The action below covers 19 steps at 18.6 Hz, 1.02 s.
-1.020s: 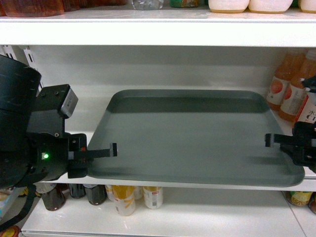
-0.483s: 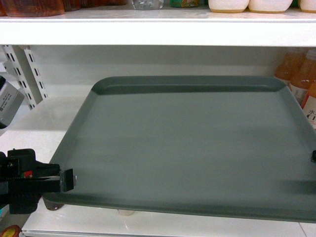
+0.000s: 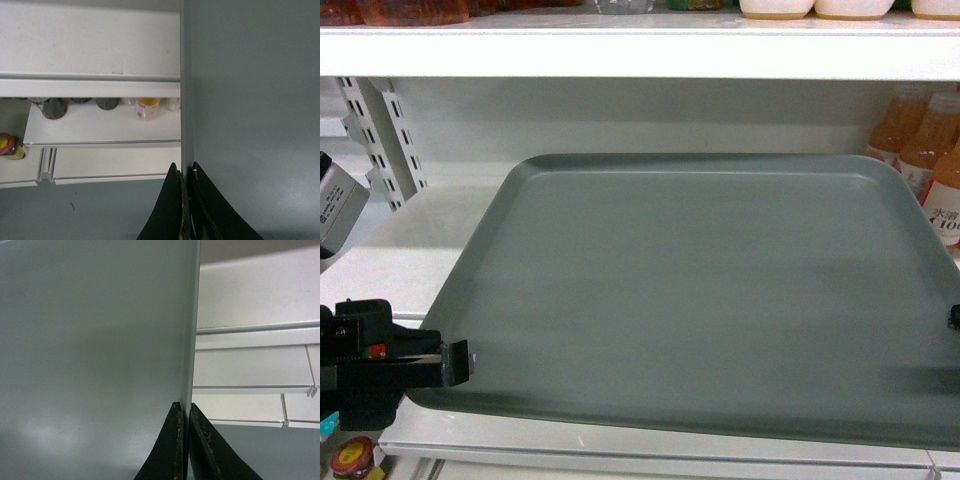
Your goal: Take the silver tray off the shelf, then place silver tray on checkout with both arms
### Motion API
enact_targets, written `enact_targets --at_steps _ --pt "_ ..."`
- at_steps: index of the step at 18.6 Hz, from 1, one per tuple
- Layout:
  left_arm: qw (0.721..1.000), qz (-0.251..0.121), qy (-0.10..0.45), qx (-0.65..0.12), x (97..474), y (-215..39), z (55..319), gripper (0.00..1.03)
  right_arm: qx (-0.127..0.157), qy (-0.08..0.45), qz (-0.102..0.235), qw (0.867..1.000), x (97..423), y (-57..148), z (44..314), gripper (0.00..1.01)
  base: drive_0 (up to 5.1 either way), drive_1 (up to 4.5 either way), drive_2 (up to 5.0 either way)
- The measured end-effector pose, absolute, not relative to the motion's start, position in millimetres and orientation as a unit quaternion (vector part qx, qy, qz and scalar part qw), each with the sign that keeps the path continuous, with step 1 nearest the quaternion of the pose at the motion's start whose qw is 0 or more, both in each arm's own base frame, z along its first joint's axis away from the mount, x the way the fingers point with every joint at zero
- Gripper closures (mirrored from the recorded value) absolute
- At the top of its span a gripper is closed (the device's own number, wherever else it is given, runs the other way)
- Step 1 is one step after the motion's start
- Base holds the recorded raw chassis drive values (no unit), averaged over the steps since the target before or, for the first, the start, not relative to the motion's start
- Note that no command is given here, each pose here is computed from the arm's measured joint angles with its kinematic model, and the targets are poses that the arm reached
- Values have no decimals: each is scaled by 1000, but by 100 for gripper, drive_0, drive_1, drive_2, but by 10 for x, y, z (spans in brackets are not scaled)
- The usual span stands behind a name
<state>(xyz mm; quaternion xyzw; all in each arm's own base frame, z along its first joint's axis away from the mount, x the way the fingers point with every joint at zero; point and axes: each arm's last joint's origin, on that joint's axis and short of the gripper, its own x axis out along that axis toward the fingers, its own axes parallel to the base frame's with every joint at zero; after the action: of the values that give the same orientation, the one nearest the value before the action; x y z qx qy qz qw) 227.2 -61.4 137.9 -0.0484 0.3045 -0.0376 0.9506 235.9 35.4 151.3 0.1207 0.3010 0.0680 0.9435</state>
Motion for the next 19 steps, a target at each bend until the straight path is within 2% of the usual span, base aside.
enact_targets --at_steps 19 --pt "950 -36 305 -46 2273 -609 1380 101 122 303 70 943 2356 357 1511 99 6 -421 433"
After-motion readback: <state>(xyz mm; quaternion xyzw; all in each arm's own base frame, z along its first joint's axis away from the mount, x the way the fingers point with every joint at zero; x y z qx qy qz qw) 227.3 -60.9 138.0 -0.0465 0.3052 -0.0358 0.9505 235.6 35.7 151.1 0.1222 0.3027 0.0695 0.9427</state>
